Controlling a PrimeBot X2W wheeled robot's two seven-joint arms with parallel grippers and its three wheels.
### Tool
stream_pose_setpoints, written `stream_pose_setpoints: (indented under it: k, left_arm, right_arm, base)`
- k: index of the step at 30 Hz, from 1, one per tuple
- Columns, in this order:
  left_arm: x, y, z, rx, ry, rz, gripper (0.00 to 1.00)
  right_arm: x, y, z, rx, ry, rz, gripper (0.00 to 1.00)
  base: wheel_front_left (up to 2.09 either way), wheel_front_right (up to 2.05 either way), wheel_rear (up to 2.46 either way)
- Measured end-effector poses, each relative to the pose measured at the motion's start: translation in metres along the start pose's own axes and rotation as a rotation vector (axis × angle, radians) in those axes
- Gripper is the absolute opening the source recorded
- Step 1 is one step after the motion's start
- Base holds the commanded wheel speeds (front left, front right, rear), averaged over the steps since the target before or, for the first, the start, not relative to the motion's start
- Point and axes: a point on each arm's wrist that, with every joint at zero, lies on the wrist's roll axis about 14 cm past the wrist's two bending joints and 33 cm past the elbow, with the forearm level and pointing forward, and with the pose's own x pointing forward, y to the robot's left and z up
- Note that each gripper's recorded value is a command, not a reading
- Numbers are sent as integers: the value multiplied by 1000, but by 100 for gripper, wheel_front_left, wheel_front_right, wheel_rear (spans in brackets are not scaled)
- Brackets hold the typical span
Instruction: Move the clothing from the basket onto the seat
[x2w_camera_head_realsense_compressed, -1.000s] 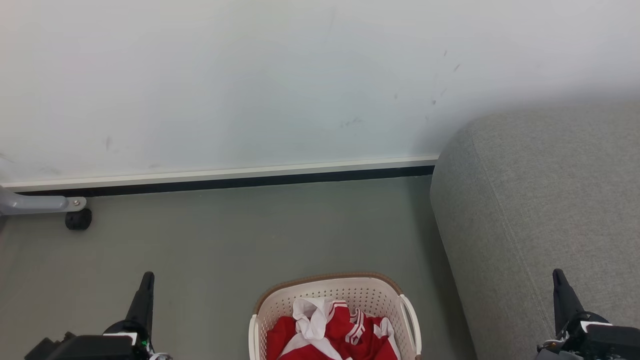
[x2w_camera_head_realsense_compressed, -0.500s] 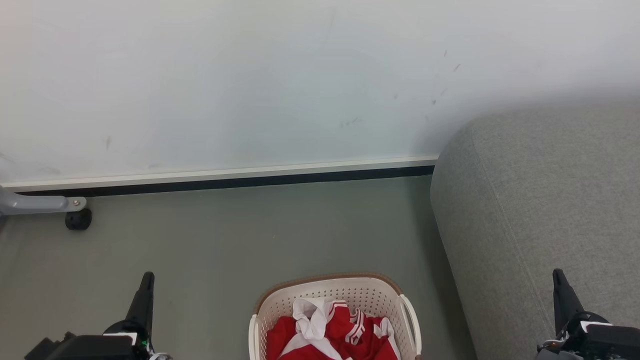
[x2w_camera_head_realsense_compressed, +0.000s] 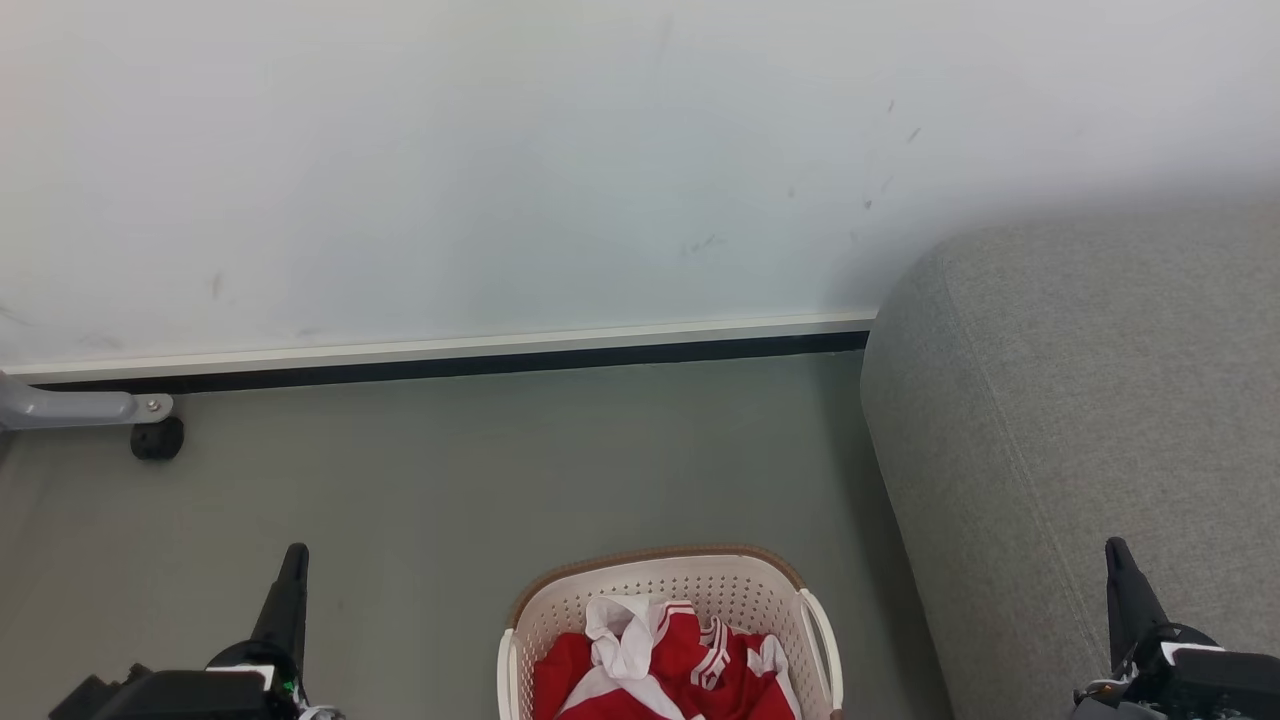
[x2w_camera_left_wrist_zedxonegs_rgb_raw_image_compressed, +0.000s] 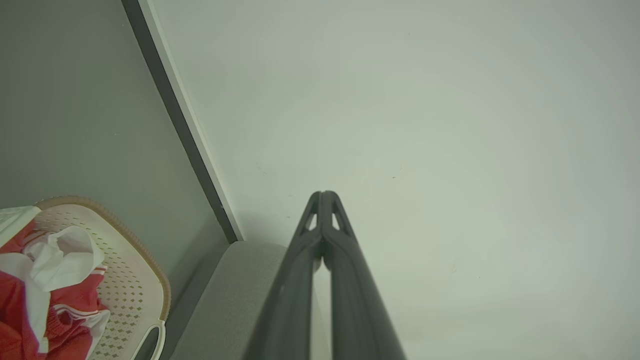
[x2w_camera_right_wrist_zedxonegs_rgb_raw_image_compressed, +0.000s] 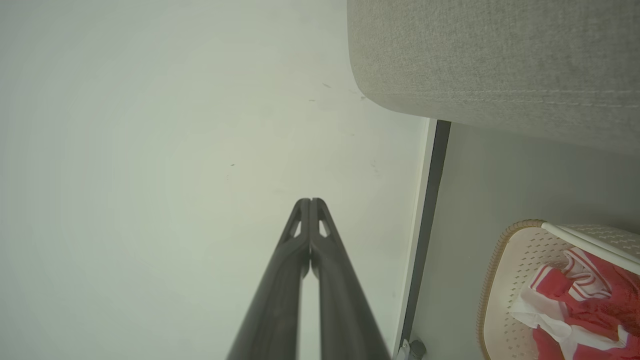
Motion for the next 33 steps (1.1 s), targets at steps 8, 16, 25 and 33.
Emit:
stream_pose_setpoints:
  k: [8,16,25,33]
  left_arm:
    - [0,0,0,0,0,0,0]
    - [0,0,0,0,0,0,0]
    - [0,0,0,0,0,0,0]
    - [-1,2,0,-1,1,6,100]
  right_arm:
    - [0,0,0,0,0,0,0]
    - [0,0,0,0,0,0,0]
    - [0,0,0,0,0,0,0]
    - [0,-2,0,1,0,-6,100]
  base:
    - [0,0,0]
    - [0,0,0]
    - [0,0,0]
    - [0,0,0]
